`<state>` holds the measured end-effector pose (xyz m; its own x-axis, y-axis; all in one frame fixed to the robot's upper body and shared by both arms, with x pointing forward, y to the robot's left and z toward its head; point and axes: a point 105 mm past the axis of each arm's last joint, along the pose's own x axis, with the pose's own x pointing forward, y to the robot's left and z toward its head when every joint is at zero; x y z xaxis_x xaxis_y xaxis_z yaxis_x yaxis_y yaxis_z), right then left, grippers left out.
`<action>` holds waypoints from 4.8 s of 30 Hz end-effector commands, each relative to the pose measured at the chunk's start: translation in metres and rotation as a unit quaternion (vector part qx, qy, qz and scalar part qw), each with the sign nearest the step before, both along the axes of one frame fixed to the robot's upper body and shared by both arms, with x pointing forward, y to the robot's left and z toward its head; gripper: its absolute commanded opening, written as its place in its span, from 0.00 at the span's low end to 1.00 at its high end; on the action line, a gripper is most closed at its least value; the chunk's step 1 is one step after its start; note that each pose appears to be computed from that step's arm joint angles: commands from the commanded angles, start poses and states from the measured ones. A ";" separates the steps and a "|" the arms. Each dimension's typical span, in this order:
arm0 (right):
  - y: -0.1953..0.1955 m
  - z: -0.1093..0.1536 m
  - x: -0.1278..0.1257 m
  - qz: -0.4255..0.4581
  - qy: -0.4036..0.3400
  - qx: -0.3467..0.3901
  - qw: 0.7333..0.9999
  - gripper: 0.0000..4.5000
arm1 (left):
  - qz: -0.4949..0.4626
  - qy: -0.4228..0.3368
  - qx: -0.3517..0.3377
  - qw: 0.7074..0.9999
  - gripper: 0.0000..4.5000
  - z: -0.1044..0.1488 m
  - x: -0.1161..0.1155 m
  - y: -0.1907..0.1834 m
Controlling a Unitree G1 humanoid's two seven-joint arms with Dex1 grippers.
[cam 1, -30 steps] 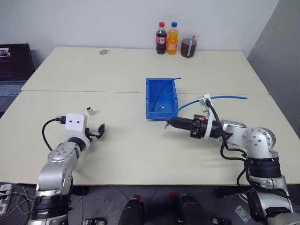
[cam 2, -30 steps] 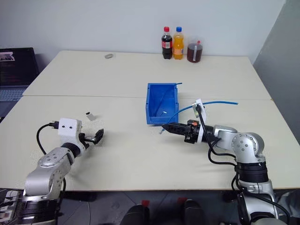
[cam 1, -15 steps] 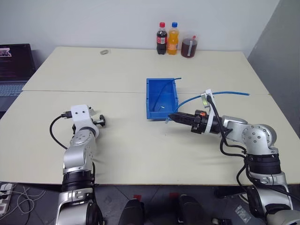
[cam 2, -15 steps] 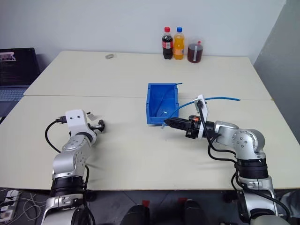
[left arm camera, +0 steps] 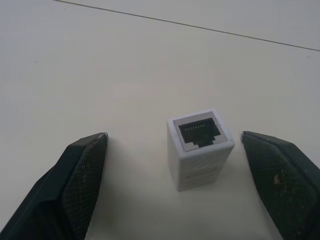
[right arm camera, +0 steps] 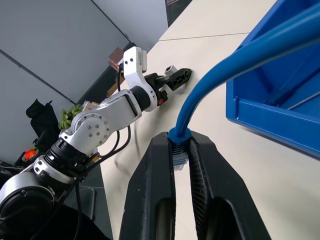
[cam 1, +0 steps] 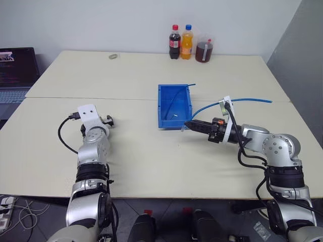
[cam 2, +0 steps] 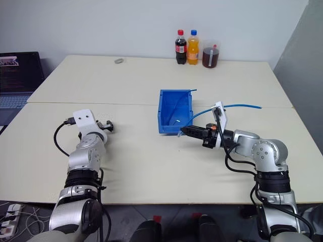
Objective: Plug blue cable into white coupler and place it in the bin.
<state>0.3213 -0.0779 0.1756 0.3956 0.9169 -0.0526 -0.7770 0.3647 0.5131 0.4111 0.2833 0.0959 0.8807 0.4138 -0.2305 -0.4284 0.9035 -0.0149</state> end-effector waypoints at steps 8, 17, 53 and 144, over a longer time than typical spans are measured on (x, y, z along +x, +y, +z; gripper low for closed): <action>-0.004 0.010 -0.002 -0.006 -0.024 0.007 1.000 0.03 | 0.025 0.036 -0.034 0.998 0.51 -0.021 -0.010 -0.011; -0.006 0.007 0.001 -0.010 -0.020 0.009 1.000 0.03 | 0.056 0.046 -0.045 0.996 0.18 -0.024 -0.018 -0.003; 0.044 -0.035 -0.026 0.149 -0.253 -0.210 0.933 0.03 | -0.825 0.054 0.155 0.540 0.18 -0.033 -0.102 -0.186; 0.045 0.038 0.132 -0.142 -0.061 -0.128 0.980 0.59 | -0.585 -0.104 0.067 0.802 1.00 0.073 -0.119 -0.153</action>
